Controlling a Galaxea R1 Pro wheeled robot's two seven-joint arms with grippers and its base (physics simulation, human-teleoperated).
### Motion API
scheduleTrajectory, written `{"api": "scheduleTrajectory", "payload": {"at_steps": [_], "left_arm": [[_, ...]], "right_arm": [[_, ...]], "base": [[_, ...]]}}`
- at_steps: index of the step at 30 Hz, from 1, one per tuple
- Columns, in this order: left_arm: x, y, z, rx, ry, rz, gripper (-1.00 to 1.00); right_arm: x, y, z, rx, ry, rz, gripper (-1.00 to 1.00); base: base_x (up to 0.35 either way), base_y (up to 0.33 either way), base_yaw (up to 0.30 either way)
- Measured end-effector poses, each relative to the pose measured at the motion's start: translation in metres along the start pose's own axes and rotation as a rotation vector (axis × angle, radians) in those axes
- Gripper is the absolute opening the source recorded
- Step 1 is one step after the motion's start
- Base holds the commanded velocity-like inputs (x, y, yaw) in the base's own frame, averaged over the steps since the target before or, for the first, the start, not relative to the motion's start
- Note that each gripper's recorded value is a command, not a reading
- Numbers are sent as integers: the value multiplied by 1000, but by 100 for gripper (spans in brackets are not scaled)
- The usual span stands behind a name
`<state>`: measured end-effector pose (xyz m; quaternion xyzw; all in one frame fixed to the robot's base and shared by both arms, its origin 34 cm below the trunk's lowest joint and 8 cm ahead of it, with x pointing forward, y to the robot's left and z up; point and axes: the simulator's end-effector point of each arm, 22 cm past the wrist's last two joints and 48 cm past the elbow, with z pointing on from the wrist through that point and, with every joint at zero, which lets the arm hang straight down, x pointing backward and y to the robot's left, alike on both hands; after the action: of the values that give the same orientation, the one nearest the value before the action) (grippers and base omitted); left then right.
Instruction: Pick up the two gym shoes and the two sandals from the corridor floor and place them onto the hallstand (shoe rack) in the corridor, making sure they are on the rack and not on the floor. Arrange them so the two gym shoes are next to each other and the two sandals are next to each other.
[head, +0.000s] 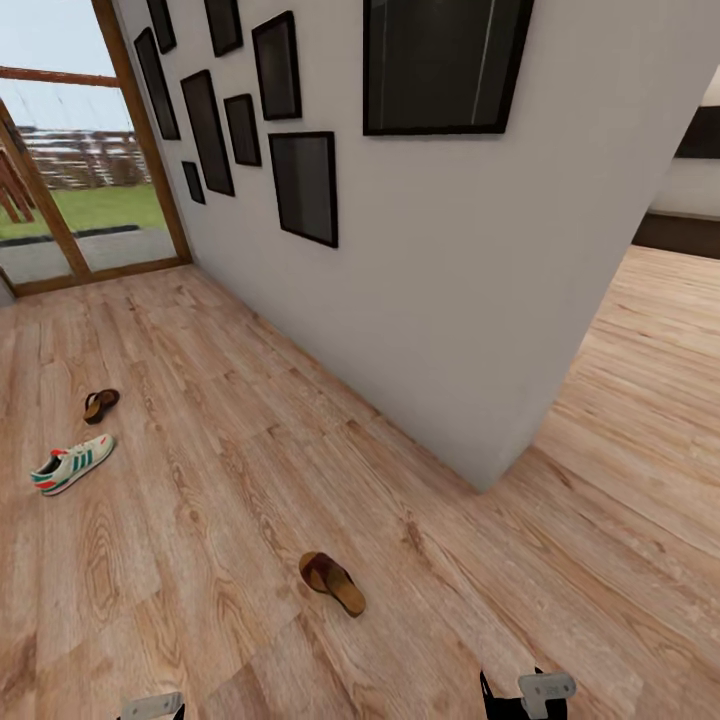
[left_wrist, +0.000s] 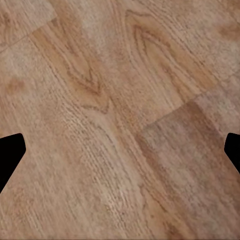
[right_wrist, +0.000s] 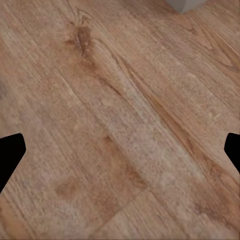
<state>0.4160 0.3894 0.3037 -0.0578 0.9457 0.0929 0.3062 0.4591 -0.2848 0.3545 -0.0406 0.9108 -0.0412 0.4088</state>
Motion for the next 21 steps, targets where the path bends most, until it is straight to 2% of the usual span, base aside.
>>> {"api": "scheduleTrajectory", "payload": {"at_steps": [10,21], "left_arm": [[18,-4,14,2,4,1,100],[46,-6,29,2,23,2,100]], "right_arm": [[19,2,11,2,0,1,100],[42,5,23,2,3,1,100]], "base": [[0,0,14],[0,0,199]]}}
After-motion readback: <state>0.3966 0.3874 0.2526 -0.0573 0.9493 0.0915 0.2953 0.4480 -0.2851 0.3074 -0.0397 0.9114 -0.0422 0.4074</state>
